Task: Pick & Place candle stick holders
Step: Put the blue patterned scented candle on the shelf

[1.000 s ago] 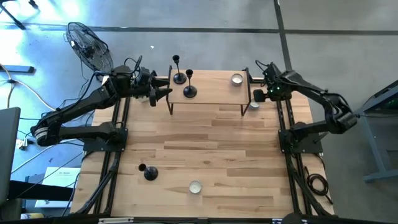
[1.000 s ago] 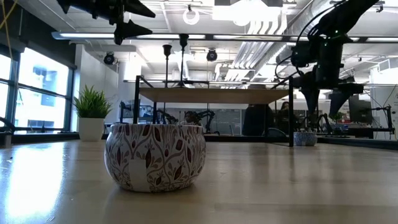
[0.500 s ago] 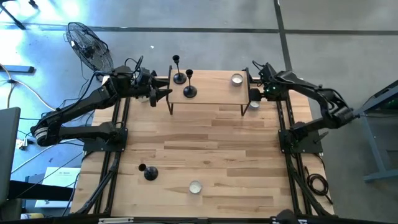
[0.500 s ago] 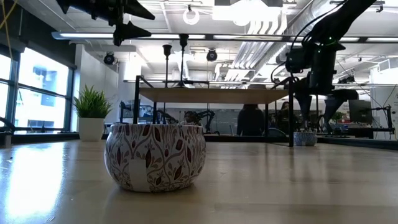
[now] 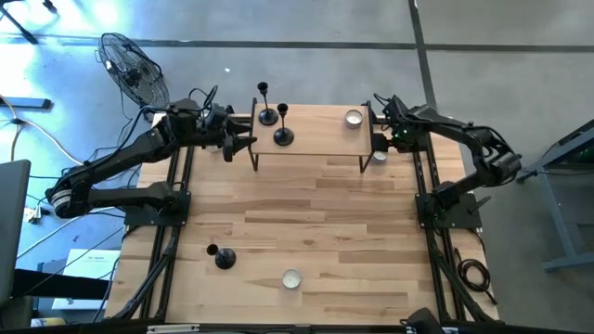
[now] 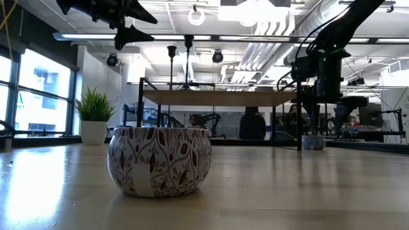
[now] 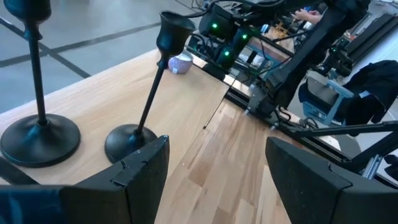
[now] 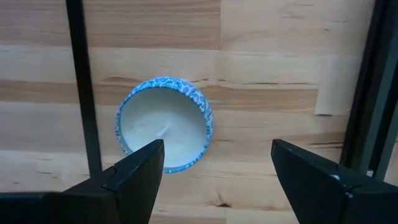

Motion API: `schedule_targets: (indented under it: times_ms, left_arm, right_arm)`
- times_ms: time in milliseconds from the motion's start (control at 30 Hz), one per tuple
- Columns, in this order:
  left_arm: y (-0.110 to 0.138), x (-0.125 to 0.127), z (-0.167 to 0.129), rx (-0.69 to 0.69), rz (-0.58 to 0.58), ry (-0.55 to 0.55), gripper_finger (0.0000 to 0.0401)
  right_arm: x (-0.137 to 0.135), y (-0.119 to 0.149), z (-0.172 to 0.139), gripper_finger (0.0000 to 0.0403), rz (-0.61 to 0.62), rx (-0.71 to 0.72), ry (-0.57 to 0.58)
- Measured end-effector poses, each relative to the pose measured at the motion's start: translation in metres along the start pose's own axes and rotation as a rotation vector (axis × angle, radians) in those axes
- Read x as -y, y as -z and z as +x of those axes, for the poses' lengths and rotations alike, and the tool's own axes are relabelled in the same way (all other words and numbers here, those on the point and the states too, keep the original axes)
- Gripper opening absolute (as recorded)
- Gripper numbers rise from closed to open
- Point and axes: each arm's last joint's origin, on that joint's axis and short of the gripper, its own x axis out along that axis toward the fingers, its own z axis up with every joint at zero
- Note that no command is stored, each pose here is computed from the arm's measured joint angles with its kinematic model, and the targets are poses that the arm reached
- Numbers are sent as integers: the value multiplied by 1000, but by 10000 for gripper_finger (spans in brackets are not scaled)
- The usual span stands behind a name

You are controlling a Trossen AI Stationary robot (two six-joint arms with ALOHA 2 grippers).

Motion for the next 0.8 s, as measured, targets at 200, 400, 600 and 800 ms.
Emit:
schedule_targets:
  times_ms: [200,400,600,800]
  left_arm:
    - [1,0,0,-7,-2,6,262]
    - [1,0,0,-12,-1,20,262]
    - [1,0,0,-12,-1,20,262]
    - [1,0,0,-14,-2,21,262]
  right_arm:
    - [4,-4,5,291,23,-13,18]
    - [4,-5,6,291,37,0,17]
    - [4,-5,6,273,39,0,18]
    - [4,-5,6,234,41,-11,12]
